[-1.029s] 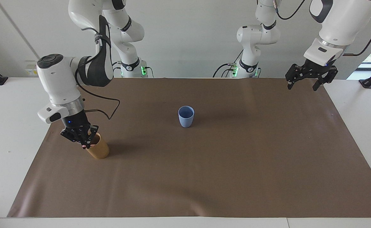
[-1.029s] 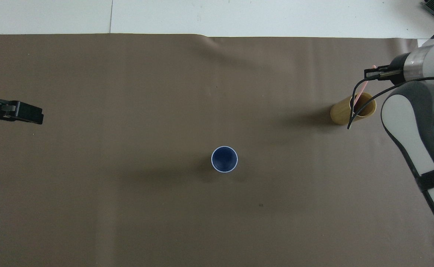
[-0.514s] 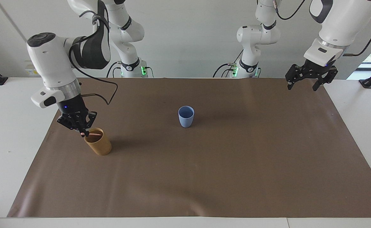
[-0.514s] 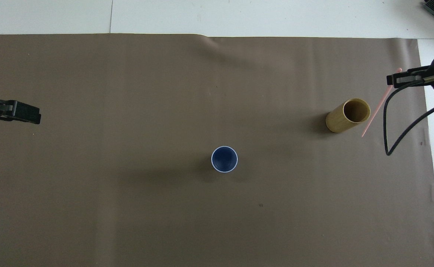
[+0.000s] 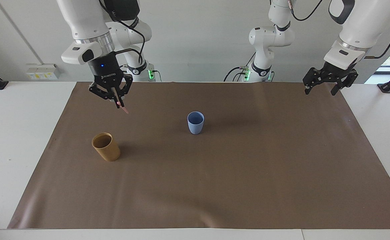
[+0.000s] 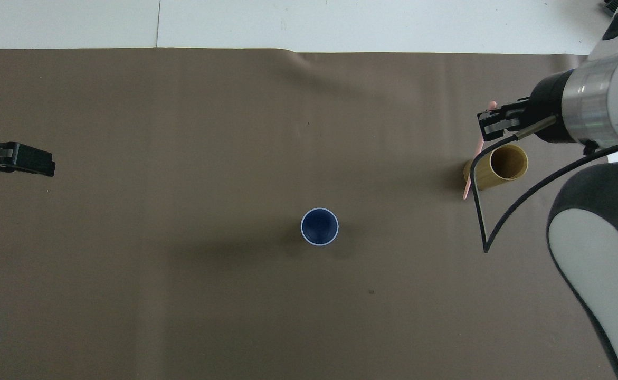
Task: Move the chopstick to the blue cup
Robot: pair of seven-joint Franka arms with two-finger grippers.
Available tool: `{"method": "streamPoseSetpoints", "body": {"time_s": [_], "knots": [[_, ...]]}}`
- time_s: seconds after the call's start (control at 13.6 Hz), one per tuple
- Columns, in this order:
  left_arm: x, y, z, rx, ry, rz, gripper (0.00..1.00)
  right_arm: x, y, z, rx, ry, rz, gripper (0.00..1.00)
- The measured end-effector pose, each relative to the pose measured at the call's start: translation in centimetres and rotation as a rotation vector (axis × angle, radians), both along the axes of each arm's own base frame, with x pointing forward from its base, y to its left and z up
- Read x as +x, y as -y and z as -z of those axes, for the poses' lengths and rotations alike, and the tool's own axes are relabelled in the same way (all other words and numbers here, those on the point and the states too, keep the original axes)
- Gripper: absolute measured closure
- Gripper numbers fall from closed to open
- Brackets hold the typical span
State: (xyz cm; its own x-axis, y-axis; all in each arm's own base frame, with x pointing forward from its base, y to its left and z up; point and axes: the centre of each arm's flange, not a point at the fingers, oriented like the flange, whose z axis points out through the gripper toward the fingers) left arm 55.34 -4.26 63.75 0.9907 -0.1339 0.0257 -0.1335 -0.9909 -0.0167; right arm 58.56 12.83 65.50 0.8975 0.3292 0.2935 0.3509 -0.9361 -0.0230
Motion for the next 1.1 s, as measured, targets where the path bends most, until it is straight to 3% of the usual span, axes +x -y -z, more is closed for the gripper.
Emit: {"method": "streamPoseSetpoints", "body": {"time_s": [0.29,0.73,1.1], "knots": [[0.0,0.0,0.0,0.000,0.000,0.000,0.00,-1.4,-7.2,0.2,0.080,0.019,0.039,0.92],[0.0,0.0,0.0,0.000,-0.002,0.000,0.00,-3.4,-17.5,4.4,0.148,0.047,0.011,0.92],[-0.1,0.0,0.0,0.000,-0.006,0.001,0.00,-4.9,-21.7,9.4,0.136,0.002,-0.005,0.92]]}}
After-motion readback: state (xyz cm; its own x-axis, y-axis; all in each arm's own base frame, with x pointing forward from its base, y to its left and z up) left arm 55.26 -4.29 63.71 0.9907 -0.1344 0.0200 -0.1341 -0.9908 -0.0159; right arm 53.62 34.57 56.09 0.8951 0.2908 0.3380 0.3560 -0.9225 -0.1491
